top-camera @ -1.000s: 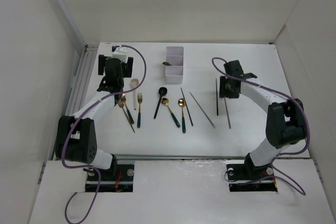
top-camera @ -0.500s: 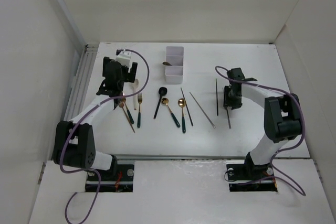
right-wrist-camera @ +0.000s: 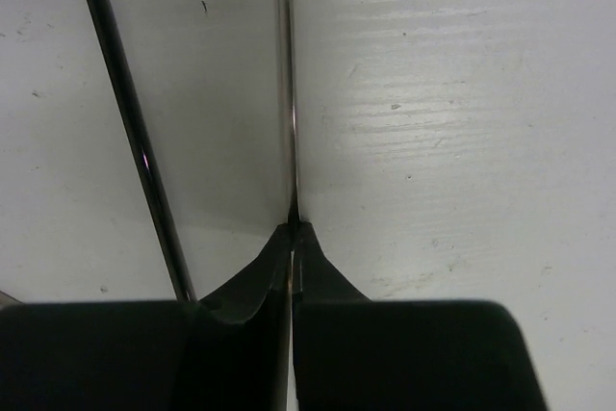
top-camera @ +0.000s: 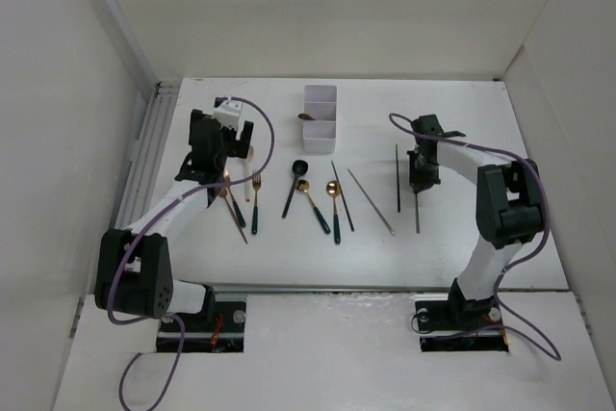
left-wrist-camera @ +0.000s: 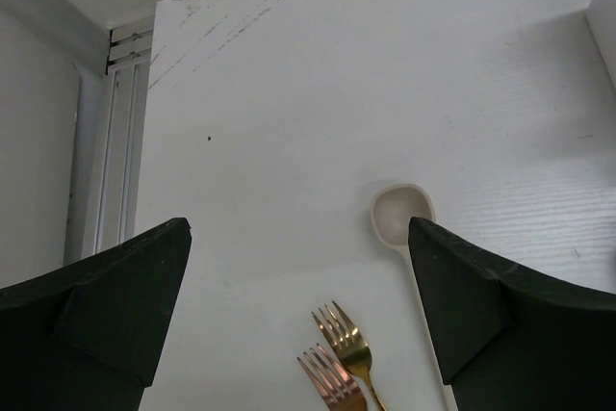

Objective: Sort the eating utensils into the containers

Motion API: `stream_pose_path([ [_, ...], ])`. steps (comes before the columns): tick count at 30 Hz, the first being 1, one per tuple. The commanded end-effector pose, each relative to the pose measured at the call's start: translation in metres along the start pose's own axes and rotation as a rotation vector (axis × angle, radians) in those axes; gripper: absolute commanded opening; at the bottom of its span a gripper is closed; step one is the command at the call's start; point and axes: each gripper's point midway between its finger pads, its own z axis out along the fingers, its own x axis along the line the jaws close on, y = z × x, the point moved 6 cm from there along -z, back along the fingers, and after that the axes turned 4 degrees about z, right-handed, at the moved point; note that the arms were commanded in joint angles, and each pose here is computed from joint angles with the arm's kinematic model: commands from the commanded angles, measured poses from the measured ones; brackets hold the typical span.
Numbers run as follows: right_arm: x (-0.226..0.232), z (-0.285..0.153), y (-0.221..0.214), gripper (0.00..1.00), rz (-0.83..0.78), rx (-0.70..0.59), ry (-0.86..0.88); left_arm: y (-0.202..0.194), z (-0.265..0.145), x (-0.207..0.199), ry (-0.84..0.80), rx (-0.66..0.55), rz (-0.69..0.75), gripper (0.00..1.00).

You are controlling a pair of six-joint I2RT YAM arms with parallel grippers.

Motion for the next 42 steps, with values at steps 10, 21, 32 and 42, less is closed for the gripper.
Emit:
stream_pose_path([
  [10, -0.014, -0.111, 0.055, 0.00, 0.126, -0.541, 0.015, 0.019, -0.007, 0.008, 0.033, -0.086, 0.000, 0.97],
  [21, 0.092, -0.247, 0.161, 0.00, 0.065, -1.253, 0.359, 0.020, -0.001, 0.008, 0.054, -0.062, -0.054, 0.99],
  [32, 0.231, -0.239, 0.229, 0.00, -0.065, -1.464, 0.704, 0.018, 0.018, 0.002, 0.035, -0.002, -0.084, 0.99],
  [42, 0.256, -0.184, 0.239, 0.00, -0.054, -1.446, 0.684, 0.017, 0.028, 0.011, 0.095, 0.034, -0.060, 0.99],
])
